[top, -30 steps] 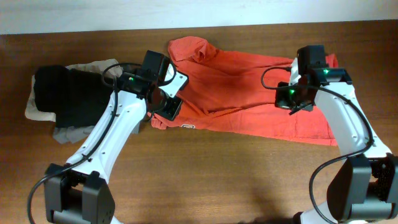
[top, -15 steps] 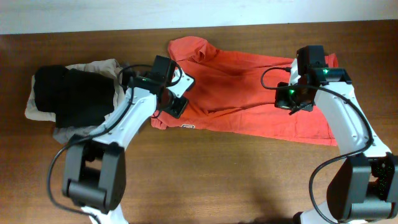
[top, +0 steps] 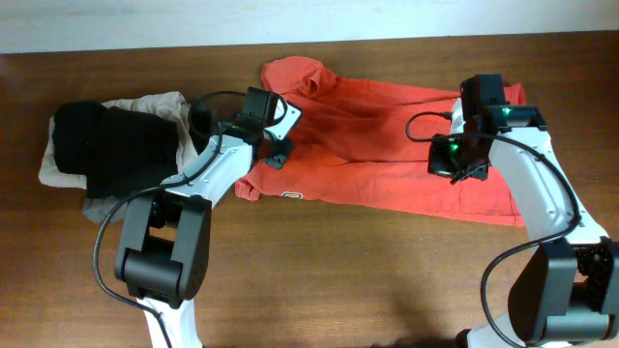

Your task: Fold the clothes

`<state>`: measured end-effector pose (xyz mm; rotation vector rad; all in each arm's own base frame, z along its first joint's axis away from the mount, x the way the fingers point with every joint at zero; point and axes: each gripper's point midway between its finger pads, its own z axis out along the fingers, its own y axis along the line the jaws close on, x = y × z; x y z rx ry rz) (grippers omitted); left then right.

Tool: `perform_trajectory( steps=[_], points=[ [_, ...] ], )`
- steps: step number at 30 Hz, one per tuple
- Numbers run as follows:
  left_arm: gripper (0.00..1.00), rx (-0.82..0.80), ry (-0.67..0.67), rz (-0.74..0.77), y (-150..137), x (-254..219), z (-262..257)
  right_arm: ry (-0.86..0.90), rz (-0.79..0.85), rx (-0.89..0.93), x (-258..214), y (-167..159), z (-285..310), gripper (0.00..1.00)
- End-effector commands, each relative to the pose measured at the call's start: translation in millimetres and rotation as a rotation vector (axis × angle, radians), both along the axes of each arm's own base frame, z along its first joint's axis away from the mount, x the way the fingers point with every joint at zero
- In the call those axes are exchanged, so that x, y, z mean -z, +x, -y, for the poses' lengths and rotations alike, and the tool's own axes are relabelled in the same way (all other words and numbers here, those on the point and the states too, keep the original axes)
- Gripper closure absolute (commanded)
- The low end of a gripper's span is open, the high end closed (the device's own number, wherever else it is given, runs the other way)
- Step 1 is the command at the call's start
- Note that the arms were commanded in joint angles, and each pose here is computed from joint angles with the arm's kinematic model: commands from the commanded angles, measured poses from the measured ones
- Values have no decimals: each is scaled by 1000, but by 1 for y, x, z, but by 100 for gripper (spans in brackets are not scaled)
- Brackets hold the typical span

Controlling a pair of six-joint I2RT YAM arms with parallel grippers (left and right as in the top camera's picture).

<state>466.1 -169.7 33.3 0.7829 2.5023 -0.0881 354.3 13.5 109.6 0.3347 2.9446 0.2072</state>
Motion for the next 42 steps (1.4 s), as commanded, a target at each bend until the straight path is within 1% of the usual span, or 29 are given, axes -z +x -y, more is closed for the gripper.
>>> perform_trajectory(
  steps=[1, 7, 12, 19, 25, 28, 31, 34, 40, 42],
  points=[
    [79, -43, 16, -27, -2, 9, -10, 11, -39, 76, 8, -6, 2, 96],
    [79, -46, 31, -68, -11, 14, -13, 19, -129, 147, 47, -25, 2, 96],
    [79, -58, 52, -63, -10, 14, -18, 26, -178, 236, 82, -37, 12, 96],
    [79, -85, 86, -66, -10, 17, -30, -110, -199, 443, 108, -58, 73, 96],
    [79, -91, 88, -71, -10, 19, -32, -116, -218, 580, 117, -78, 114, 96],
    [79, -90, 91, -80, -11, 22, -33, -132, -242, 605, 120, -92, 131, 96],
    [79, -90, 92, -83, -12, 23, -33, -126, -245, 627, 120, -96, 139, 96],
    [77, -87, 90, -69, -9, 21, -32, -70, -213, 587, 112, -85, 135, 96],
    [76, -87, 92, -77, -10, 20, -33, -60, -148, 580, 64, -64, 141, 96],
    [76, -87, 89, -71, -8, 12, -32, -16, -99, 517, 46, -53, 135, 96]
  ],
)
